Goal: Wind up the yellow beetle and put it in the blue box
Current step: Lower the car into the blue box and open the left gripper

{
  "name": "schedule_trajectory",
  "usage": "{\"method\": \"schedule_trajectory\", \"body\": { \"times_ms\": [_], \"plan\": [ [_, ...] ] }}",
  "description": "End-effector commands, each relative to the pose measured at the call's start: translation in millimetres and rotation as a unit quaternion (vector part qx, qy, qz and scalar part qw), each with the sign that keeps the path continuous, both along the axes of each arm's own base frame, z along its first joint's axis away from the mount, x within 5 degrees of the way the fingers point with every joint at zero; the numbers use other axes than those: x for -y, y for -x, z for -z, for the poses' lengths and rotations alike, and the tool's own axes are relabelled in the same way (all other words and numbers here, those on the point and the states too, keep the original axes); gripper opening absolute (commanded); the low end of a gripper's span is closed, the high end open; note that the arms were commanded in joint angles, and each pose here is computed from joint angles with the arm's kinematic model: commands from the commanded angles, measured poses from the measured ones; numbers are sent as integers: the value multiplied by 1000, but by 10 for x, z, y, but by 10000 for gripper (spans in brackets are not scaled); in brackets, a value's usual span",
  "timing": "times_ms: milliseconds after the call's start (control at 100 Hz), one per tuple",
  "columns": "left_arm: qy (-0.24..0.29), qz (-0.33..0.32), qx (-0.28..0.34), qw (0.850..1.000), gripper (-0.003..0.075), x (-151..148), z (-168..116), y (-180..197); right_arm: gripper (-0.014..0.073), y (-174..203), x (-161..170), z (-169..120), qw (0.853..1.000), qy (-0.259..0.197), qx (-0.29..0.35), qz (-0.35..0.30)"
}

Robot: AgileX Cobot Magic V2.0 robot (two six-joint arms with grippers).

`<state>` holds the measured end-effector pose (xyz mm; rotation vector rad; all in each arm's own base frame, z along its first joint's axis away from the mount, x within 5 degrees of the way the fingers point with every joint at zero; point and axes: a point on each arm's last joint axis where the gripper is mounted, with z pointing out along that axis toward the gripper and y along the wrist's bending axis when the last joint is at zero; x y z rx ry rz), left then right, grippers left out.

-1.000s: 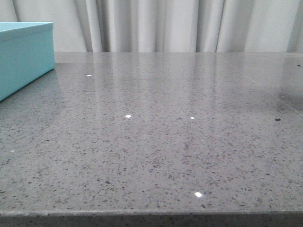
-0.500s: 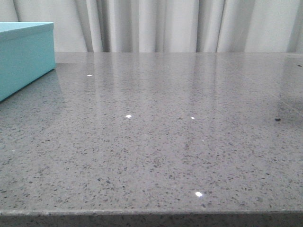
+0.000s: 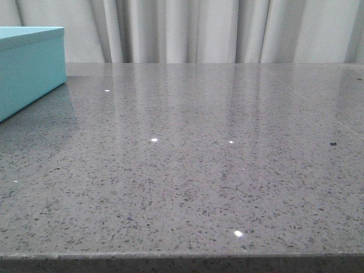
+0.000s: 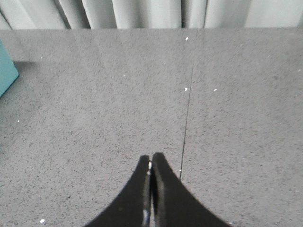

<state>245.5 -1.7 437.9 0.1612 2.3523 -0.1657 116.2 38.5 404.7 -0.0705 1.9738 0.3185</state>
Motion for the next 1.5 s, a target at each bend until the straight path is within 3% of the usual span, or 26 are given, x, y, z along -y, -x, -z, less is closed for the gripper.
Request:
{"method": "schedule_trajectory", "body": {
  "times_ms": [0, 180, 410, 770, 1010, 1490],
  "plan": [
    [12, -3, 63, 998, -19, 36, -115, 225, -64, 93, 63, -101, 998, 6, 66, 1],
    [23, -20, 120, 992, -19, 57, 61, 628, -66, 286, 180, 67, 996, 29, 89, 10],
    [31, -44, 190, 980, -19, 66, 445, 1126, -66, 504, 255, 293, 990, 14, 137, 1],
    [32, -52, 224, 973, -19, 96, 1094, 1714, -66, 688, 324, 716, 988, 9, 154, -4],
    [34, -51, 257, 965, -19, 111, 1169, 1908, -67, 710, 324, 771, 986, 3, 169, -8],
    [34, -51, 257, 965, -19, 111, 1169, 1908, -67, 710, 325, 773, 986, 4, 168, -8]
  ]
}}
